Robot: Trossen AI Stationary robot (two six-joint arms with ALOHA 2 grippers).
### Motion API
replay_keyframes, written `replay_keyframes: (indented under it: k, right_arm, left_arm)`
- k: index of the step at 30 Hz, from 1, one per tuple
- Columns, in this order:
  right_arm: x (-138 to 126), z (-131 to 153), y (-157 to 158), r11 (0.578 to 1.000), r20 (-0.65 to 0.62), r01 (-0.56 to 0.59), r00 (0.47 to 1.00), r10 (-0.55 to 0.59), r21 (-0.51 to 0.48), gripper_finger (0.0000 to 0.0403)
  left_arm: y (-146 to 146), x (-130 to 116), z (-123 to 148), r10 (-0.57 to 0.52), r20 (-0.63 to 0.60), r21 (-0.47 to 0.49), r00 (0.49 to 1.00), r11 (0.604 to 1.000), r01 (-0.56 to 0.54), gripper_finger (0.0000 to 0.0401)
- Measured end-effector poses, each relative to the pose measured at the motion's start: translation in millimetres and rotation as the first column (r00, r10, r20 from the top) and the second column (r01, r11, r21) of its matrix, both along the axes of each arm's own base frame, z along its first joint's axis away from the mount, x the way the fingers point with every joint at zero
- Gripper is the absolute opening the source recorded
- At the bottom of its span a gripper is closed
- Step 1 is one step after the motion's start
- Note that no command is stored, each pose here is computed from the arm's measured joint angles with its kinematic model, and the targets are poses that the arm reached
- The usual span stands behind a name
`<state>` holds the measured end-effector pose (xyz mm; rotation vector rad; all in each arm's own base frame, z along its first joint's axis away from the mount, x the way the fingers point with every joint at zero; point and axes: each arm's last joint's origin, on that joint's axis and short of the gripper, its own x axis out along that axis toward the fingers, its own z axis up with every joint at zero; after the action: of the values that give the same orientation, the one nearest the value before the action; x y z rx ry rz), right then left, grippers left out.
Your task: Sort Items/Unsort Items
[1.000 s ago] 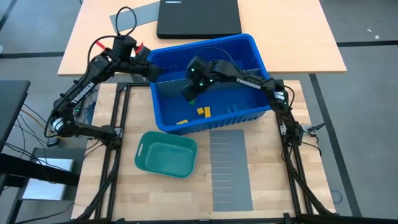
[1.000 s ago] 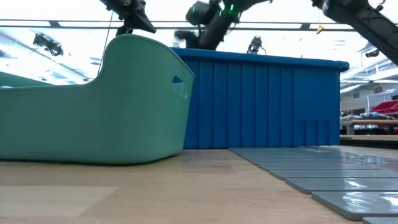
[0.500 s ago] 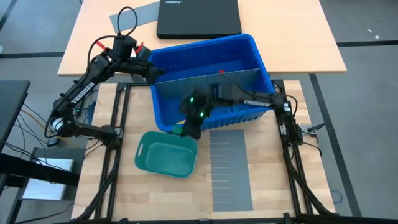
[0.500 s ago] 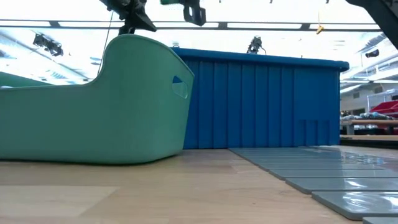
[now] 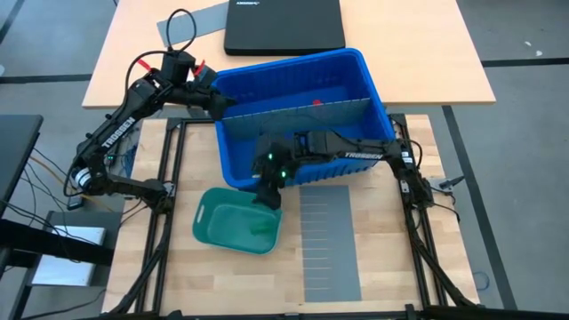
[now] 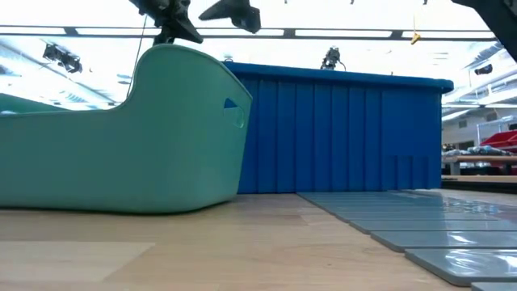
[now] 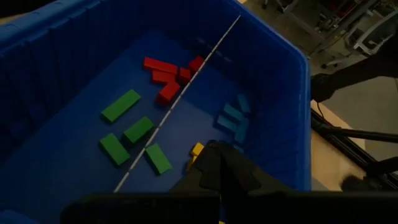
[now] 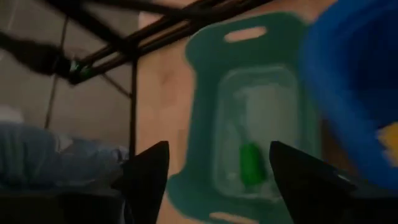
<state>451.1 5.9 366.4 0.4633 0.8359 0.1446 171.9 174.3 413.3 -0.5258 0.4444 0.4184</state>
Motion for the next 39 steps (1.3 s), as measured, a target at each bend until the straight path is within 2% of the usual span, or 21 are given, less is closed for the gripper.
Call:
replay_keyframes:
  k: [5, 8, 10, 13, 18, 21, 25, 27, 30, 33, 35, 37, 39]
  right_arm:
    - [-3, 4, -42, 0.985, -0.005, 0.172, 0.985, -0.172, -0.028, 0.0280]
    - [-6, 2, -75, 0.946, -0.011, 0.317, 0.948, -0.318, -0.070, 0.0269]
    - [-11, -1, -100, 0.905, -0.035, 0.419, 0.906, -0.422, -0.074, 0.0262]
    - [-18, -18, -134, 0.830, -0.110, 0.556, 0.823, -0.558, -0.045, 0.0257]
    - [-30, -59, -168, 0.673, -0.284, 0.739, 0.641, -0.714, -0.025, 0.0260]
    - [-32, -87, -172, 0.548, -0.381, 0.836, 0.509, -0.771, 0.009, 0.0267]
    - [-26, -118, -172, 0.381, -0.416, 0.920, 0.384, -0.824, 0.095, 0.0279]
    - [-23, -129, -173, 0.293, -0.406, 0.946, 0.323, -0.855, 0.136, 0.0283]
    - [-22, -140, -174, 0.185, -0.378, 0.971, 0.230, -0.897, 0.153, 0.0284]
    - [-24, -145, -175, 0.104, -0.359, 0.985, 0.147, -0.922, 0.138, 0.0284]
    - [-25, -149, -176, 0.069, -0.338, 0.990, 0.107, -0.935, 0.125, 0.0284]
    - [-26, -152, -177, 0.058, -0.325, 0.991, 0.096, -0.941, 0.122, 0.0283]
    - [-22, -151, -177, 0.086, -0.294, 0.984, 0.130, -0.947, 0.158, 0.0282]
  left_arm:
    - [1, 1, -1, 0.012, 0.003, -0.023, 1.000, 1.000, -0.011, 0.0001]
    - [1, 1, -1, 0.007, 0.007, -0.024, 1.000, 1.000, -0.007, 0.0001]
    - [1, 1, -1, 0.005, 0.007, -0.021, 1.000, 1.000, -0.005, 0.0001]
    - [1, 1, -1, 0.004, 0.007, -0.023, 1.000, 1.000, -0.004, 0.0001]
    - [0, 0, -1, 0.020, 0.006, -0.055, 1.000, 0.998, -0.019, 0.0001]
    - [1, 0, -3, 0.063, -0.010, -0.073, 0.998, 0.995, -0.064, 0.0001]
    - [1, -1, -4, 0.082, -0.028, -0.066, 0.996, 0.994, -0.083, 0.0001]
    - [0, -2, -5, 0.088, -0.043, -0.069, 0.995, 0.994, -0.091, 0.0001]
    - [-1, -4, -8, 0.074, -0.082, -0.074, 0.994, 0.994, -0.080, 0.0001]
    - [-3, -6, -12, 0.050, -0.134, -0.065, 0.990, 0.996, -0.059, 0.0001]
    - [-4, -7, -13, 0.038, -0.164, -0.053, 0.986, 0.997, -0.047, 0.0001]
    - [-5, -8, -15, 0.027, -0.186, -0.039, 0.982, 0.999, -0.035, 0.0001]
    - [-5, -9, -15, 0.017, -0.203, -0.024, 0.979, 0.999, -0.022, 0.0001]
